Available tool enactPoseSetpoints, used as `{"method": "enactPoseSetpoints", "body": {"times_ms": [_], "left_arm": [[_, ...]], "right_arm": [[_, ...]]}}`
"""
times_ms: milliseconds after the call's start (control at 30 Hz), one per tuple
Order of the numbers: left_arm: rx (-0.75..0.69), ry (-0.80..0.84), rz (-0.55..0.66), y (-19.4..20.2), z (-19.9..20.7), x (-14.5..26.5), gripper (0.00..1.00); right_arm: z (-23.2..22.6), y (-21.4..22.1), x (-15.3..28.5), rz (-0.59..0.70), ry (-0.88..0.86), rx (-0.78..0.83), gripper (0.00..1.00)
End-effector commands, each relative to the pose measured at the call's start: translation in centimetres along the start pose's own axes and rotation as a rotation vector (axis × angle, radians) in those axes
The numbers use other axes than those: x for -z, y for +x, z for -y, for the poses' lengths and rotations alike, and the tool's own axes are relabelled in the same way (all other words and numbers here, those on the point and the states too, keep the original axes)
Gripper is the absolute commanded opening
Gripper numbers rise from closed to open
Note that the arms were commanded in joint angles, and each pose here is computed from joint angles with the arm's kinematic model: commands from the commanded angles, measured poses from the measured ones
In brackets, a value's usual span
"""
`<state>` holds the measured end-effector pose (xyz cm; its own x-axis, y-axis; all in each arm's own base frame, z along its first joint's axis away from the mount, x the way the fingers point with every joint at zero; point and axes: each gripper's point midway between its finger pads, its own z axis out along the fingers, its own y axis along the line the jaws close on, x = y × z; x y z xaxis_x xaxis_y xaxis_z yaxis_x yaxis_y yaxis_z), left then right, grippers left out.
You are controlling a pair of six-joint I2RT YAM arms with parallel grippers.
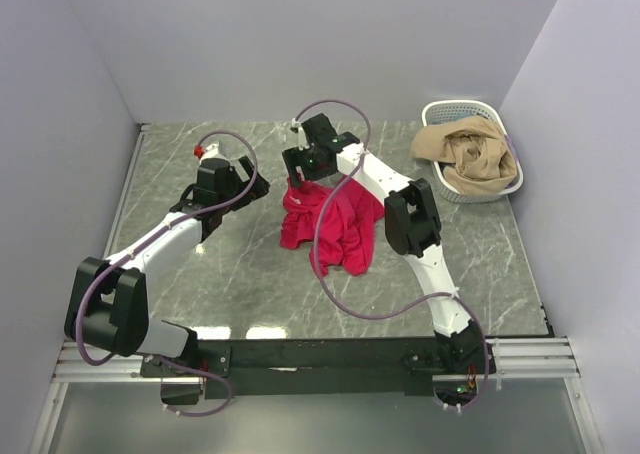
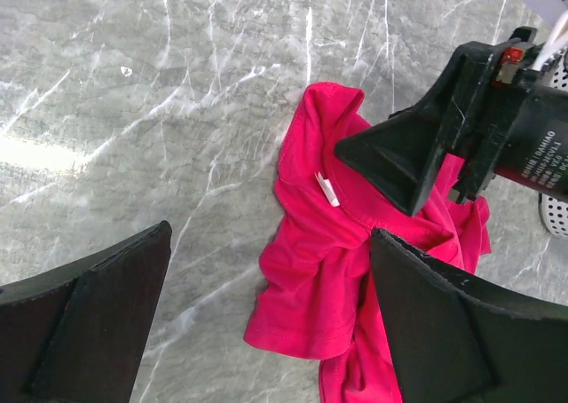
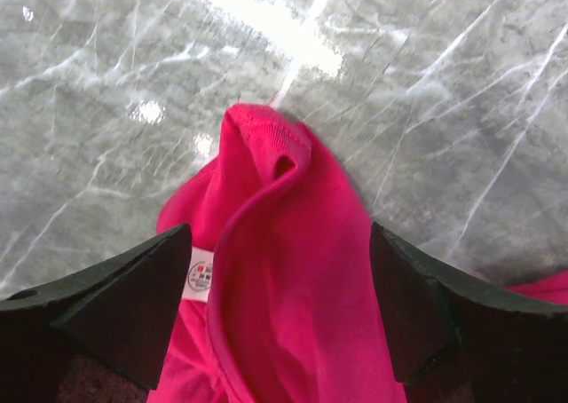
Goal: Fold and stack the t-shirts
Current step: Flatten the tshirt out
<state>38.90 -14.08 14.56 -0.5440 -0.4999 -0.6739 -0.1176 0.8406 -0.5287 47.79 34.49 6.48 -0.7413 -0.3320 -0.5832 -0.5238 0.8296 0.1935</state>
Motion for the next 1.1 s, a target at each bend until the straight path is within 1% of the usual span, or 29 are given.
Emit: {"method": "enactPoseSetpoints", "body": {"times_ms": [0,33,133,167,233,467,533,633,667,767,900,1067], "left_arm": [[0.002,0.056,0.031,-0.9,1.4,0.3,0.99],[0.000,0.054,0.029,-0.8,1.3,0.2,0.99],[-0.003,0.052,0.027,-0.8,1.3,0.3,1.00],[-0.004,0.052,0.029,-0.9,1.3,0.3,0.99],[-0.007,0.055,0.024,-0.8,1.4,0.2,1.00],[-0.007,0.063,0.011,-0.6,1.6,0.0,1.00],[-0.008,0.059,0.011,-0.5,1.4,0.0,0.99],[-0.011,0.059,0.013,-0.6,1.4,0.0,0.99],[-0.011,0.059,0.011,-0.5,1.5,-0.1,0.99],[-0.013,0.063,0.006,-0.4,1.5,-0.1,0.99],[-0.018,0.064,0.003,-0.4,1.6,-0.2,1.00],[-0.019,0.061,0.007,-0.5,1.5,-0.1,0.99]], "right_arm": [[-0.5,-2.3,-0.1,0.066,-0.007,0.023,0.85],[-0.6,-2.4,-0.2,0.068,-0.012,0.024,0.85],[-0.8,-2.5,-0.7,0.063,-0.026,0.022,0.77],[-1.0,-2.6,-0.8,0.067,-0.031,0.021,0.72],[-1.3,-2.6,-1.0,0.071,-0.041,0.026,0.66],[-1.2,-2.1,-1.7,0.053,-0.040,0.020,0.67],[-1.3,-2.1,-1.8,0.054,-0.043,0.020,0.65],[-1.4,-2.0,-2.0,0.049,-0.045,0.019,0.58],[-1.4,-2.1,-2.0,0.052,-0.044,0.019,0.53],[-1.5,-2.0,-2.2,0.048,-0.048,0.019,0.44],[-1.5,-1.8,-2.4,0.044,-0.054,0.014,0.44],[-1.6,-1.5,-2.9,0.036,-0.059,0.005,0.51]]}}
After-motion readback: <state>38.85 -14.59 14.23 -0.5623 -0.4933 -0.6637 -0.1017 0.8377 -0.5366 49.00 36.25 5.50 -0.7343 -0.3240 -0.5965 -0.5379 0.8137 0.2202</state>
